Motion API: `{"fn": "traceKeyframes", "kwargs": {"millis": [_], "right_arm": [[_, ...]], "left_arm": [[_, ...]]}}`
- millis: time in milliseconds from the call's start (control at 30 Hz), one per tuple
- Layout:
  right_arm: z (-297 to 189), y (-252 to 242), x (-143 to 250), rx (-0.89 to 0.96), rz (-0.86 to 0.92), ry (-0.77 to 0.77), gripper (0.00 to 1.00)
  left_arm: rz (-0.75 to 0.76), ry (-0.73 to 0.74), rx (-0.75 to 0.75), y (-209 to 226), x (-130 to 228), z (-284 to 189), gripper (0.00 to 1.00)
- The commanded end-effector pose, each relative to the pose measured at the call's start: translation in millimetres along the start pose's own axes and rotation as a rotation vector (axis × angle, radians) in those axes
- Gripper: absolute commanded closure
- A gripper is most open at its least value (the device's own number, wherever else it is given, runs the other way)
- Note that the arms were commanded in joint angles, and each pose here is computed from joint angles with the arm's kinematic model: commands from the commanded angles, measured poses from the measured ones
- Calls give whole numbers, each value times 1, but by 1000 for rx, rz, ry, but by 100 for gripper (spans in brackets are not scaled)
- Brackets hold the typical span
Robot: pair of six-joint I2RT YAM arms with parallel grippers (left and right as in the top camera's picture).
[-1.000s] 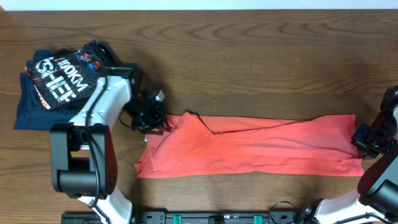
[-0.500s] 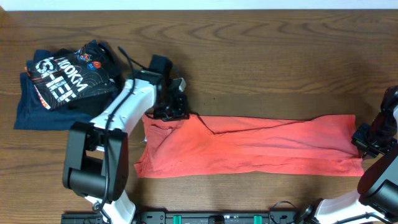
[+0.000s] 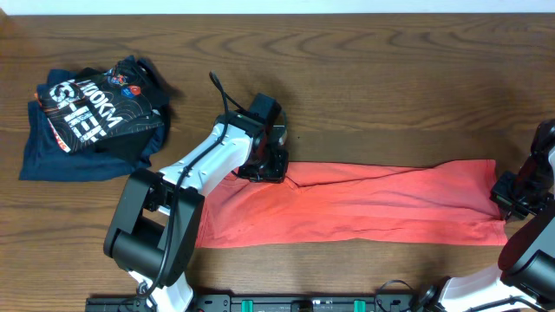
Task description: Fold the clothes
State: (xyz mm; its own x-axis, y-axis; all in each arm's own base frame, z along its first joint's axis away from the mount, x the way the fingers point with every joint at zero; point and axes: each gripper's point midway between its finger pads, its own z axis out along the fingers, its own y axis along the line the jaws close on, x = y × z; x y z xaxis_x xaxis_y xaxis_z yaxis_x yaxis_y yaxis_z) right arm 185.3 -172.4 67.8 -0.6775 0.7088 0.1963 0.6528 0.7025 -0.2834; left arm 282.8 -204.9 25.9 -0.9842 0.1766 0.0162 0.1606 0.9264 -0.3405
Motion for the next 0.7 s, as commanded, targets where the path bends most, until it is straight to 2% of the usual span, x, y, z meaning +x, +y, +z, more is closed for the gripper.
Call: {"fn": "traceKeyframes", "kwargs": {"millis": [0, 167, 300, 467, 667], "right_arm": [[-2, -11, 0, 44, 32, -14, 96], [-2, -18, -2, 86, 83, -26, 99], [-2, -14, -8, 62, 90, -49, 92], [-2, -14, -9, 60, 96, -53, 91], [-2, -10, -8, 31, 95, -46, 78]], "left_arm": [[-20, 31, -24, 7, 7, 6, 72], [-30, 61, -33, 9, 14, 6, 71], [-41, 90, -42, 11, 22, 5, 71], [-65, 157, -62, 16, 38, 3, 72], [-71, 175, -68, 17, 43, 2, 72]]}}
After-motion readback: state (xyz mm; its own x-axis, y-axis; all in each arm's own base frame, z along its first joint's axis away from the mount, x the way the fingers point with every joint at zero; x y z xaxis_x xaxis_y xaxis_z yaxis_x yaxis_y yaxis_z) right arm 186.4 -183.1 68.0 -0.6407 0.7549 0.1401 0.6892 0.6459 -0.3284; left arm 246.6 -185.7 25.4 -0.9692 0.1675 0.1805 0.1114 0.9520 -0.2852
